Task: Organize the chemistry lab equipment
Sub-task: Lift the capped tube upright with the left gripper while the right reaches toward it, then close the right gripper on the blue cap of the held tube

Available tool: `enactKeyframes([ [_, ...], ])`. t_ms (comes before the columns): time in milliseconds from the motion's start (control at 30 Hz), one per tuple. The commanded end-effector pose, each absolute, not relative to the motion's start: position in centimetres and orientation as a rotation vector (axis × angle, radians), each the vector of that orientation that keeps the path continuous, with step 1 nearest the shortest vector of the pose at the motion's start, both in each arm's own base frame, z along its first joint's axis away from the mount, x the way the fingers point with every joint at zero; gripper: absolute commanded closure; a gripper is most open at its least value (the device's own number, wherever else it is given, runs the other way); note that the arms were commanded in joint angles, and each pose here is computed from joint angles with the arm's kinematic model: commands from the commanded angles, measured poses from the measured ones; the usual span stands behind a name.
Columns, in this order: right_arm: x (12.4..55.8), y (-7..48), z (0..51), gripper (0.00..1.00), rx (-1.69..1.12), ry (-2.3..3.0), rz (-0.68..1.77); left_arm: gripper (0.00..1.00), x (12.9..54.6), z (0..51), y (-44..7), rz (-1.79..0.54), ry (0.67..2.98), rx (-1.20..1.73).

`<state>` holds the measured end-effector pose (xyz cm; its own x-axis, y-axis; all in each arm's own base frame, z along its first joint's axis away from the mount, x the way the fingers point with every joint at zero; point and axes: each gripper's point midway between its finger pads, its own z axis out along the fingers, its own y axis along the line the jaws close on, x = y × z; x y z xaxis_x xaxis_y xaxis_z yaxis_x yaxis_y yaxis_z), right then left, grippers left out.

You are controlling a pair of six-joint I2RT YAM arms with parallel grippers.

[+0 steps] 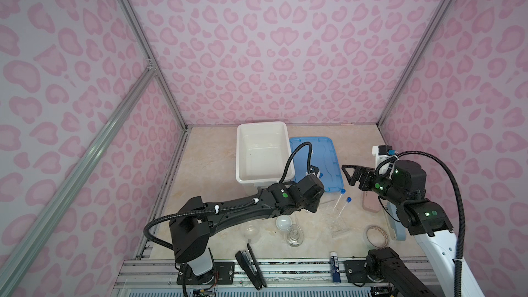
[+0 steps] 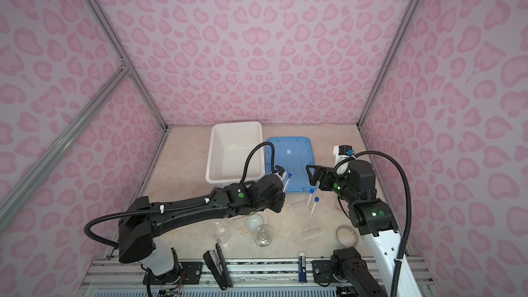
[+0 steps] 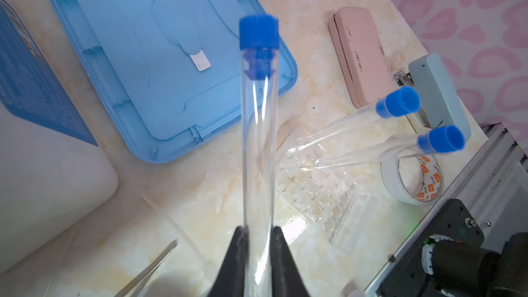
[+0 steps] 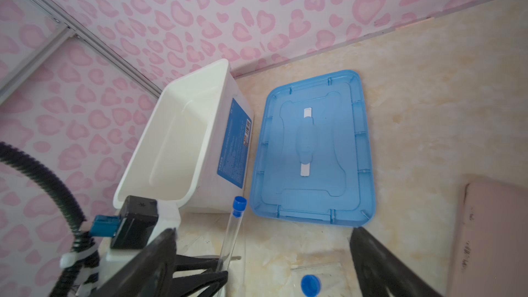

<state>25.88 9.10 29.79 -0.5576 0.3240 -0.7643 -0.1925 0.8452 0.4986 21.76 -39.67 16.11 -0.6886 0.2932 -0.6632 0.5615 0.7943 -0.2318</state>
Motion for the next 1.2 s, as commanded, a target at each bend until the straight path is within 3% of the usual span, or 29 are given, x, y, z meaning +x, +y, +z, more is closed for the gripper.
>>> enactKeyframes([
  [0, 25.3, 11.2, 30.2, 0.05, 0.066, 2.072, 0.849, 0.9, 21.6, 19.6, -40.1, -0.687, 2.162, 0.639],
  [167, 25.9, 13.6, 29.5, 0.13, 0.036, 2.105, 0.982, 0.9, 20.6, 22.0, -39.3, -0.771, 2.036, 0.645],
  [567, 25.8, 17.9, 29.0, 0.24, -0.039, 2.103, 1.025, 0.9, 19.6, 23.3, -39.8, -0.765, 1.974, 0.667],
  [900, 25.5, 19.0, 28.4, 0.56, -0.056, 2.113, 1.076, 0.91, 19.5, 23.3, -40.2, -0.755, 1.972, 0.676],
  [1167, 25.6, 19.3, 28.4, 0.68, -0.036, 2.087, 1.118, 0.9, 19.7, 23.3, -40.2, -0.737, 1.972, 0.674],
])
